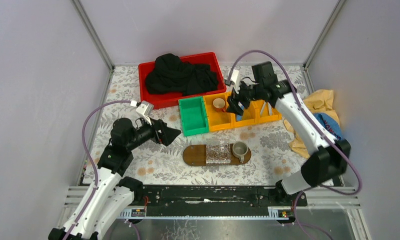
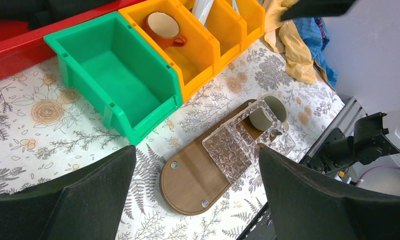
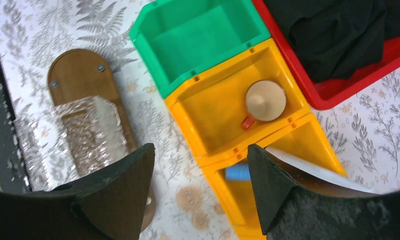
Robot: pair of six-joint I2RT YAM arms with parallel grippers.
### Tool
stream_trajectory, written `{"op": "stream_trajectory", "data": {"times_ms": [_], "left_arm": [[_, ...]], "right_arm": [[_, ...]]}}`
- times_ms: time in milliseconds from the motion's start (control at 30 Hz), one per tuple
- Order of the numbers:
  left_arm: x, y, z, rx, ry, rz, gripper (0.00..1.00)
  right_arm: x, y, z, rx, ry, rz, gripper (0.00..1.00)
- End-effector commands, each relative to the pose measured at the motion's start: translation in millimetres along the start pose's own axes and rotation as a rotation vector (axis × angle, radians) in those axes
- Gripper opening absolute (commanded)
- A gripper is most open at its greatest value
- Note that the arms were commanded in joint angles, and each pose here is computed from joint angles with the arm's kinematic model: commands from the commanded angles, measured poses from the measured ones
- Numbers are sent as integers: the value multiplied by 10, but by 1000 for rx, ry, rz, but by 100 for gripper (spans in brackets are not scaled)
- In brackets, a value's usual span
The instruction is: Prepare toiletry sets of a toothbrush and toothpaste on the tray
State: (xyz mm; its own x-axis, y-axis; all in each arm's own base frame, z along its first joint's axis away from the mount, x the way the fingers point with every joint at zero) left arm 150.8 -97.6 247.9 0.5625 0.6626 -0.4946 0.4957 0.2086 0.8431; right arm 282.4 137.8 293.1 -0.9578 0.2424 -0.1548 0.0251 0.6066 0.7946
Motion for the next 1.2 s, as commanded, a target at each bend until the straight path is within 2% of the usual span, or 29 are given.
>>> {"op": "stream_trajectory", "data": {"times_ms": [0, 133, 233, 667, 1167], "left_arm": [[8, 42, -24, -38, 16, 33, 100], [18, 53, -36, -45, 24, 31, 100], [29, 64, -44, -48, 30, 27, 100], [22, 108, -99, -83, 27, 40, 100], [29, 119, -109, -87, 24, 36, 100]], "right_arm": [[-291, 92, 270, 41, 12, 34, 73], [-481, 27, 572, 155, 10, 17, 61], [-561, -47, 773, 208, 40, 16, 57], [-805, -255, 1433, 358, 39, 107, 57], [-714, -483, 1703, 470, 34, 102, 54]]}}
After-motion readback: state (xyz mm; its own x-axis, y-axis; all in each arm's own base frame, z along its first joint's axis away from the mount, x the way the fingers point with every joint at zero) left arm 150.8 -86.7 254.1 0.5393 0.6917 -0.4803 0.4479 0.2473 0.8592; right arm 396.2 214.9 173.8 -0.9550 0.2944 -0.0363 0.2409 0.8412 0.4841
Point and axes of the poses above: each gripper's point midway between its finger pads, its own z axis out along the fingers, its own x axis along the line the jaws close on, y = z × x, the point moved 10 cm from there along -z, back along the fingers, and after that the axes turned 5 degrees about -z, right-handed, at the moved point
